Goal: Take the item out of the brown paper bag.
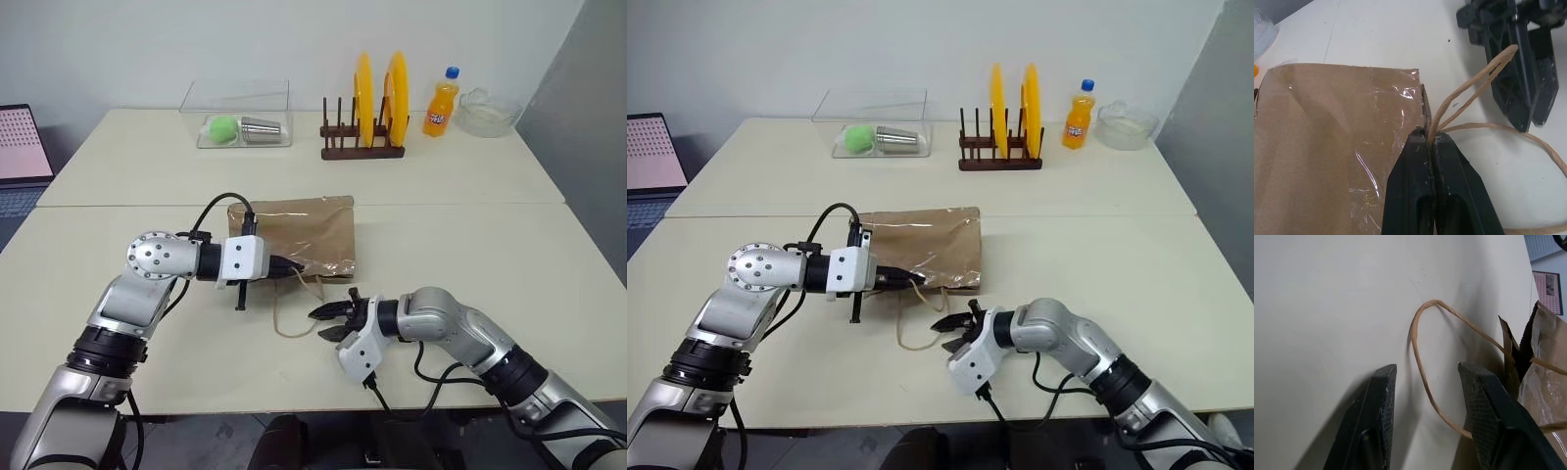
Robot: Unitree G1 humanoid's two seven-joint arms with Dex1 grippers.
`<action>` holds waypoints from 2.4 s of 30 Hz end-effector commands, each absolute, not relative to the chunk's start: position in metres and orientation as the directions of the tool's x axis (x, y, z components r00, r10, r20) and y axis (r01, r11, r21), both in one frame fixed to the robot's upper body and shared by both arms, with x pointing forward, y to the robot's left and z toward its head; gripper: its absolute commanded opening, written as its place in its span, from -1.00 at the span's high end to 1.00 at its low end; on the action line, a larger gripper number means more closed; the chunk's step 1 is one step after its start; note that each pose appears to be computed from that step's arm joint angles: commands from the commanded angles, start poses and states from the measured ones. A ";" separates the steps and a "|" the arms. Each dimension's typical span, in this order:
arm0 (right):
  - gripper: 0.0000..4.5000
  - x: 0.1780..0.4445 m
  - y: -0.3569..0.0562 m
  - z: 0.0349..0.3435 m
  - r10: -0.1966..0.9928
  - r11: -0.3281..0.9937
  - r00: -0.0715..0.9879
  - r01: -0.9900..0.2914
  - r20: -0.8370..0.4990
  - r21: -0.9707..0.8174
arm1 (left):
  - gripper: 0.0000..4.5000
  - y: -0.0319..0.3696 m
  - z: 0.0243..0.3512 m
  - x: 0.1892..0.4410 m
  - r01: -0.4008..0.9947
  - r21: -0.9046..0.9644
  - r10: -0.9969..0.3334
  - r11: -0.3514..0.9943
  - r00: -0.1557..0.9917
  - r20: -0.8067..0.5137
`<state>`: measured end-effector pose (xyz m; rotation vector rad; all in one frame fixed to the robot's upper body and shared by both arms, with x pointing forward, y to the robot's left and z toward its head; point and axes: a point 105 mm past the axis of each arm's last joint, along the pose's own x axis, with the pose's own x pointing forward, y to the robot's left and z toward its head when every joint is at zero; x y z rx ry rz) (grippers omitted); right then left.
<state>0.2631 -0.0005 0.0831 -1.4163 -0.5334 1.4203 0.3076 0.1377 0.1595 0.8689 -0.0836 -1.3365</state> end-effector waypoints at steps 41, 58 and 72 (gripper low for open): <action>0.98 0.252 -0.005 0.020 0.710 -0.491 0.204 -0.542 -0.674 -0.682 | 1.00 0.142 0.245 0.359 0.801 0.492 -0.856 0.341 0.481 -0.190; 0.98 0.260 -0.004 0.033 0.749 -0.403 0.262 -0.550 -0.609 -0.732 | 1.00 0.137 0.280 0.362 0.821 0.456 -0.893 0.344 0.435 -0.111; -0.76 0.252 -0.030 0.111 0.824 -0.226 0.301 -0.603 -0.481 -0.765 | 1.00 0.139 0.267 0.341 0.888 0.405 -0.925 0.217 0.320 -0.206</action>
